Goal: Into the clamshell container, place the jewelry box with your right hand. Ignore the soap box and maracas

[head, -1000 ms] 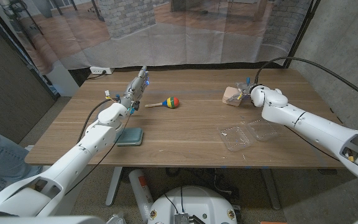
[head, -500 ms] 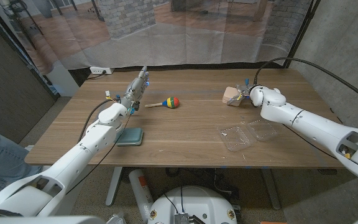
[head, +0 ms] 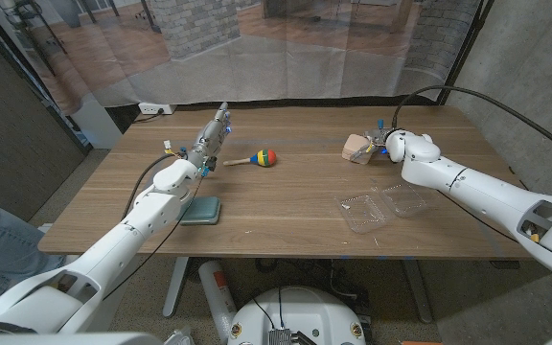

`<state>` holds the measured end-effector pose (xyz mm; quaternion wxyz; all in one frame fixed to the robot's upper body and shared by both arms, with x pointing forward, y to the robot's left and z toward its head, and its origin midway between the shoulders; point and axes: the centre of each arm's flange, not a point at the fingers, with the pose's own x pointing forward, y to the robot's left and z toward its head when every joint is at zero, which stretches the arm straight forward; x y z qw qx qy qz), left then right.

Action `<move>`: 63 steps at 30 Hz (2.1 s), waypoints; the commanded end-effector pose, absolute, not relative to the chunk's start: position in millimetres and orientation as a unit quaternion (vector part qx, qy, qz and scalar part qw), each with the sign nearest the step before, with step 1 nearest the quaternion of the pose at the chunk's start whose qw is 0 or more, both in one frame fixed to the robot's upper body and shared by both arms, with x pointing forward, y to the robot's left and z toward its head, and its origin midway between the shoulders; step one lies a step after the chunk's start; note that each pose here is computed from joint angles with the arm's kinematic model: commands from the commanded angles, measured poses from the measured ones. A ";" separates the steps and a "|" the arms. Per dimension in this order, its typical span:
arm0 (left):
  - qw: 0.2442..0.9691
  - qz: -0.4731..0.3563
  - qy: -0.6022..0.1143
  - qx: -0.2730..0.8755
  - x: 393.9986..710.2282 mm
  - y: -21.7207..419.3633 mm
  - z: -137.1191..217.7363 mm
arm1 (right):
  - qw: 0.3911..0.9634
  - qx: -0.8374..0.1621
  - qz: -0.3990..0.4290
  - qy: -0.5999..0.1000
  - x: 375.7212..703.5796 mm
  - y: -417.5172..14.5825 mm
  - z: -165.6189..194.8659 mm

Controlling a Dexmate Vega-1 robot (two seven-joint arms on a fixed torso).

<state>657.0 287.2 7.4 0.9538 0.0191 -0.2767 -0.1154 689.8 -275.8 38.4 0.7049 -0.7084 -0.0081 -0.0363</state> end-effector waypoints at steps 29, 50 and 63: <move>0.954 -0.120 -0.274 0.027 656.5 284.4 12.2 | 0.699 -0.707 -0.093 -0.046 666.5 -271.7 51.1; 0.952 -0.125 -0.280 0.029 656.9 285.1 15.3 | 0.695 -0.707 -0.116 -0.068 631.4 -275.7 66.5; 0.951 -0.126 -0.279 0.034 655.5 284.7 17.0 | 0.691 -0.705 -0.122 -0.101 607.0 -283.6 66.2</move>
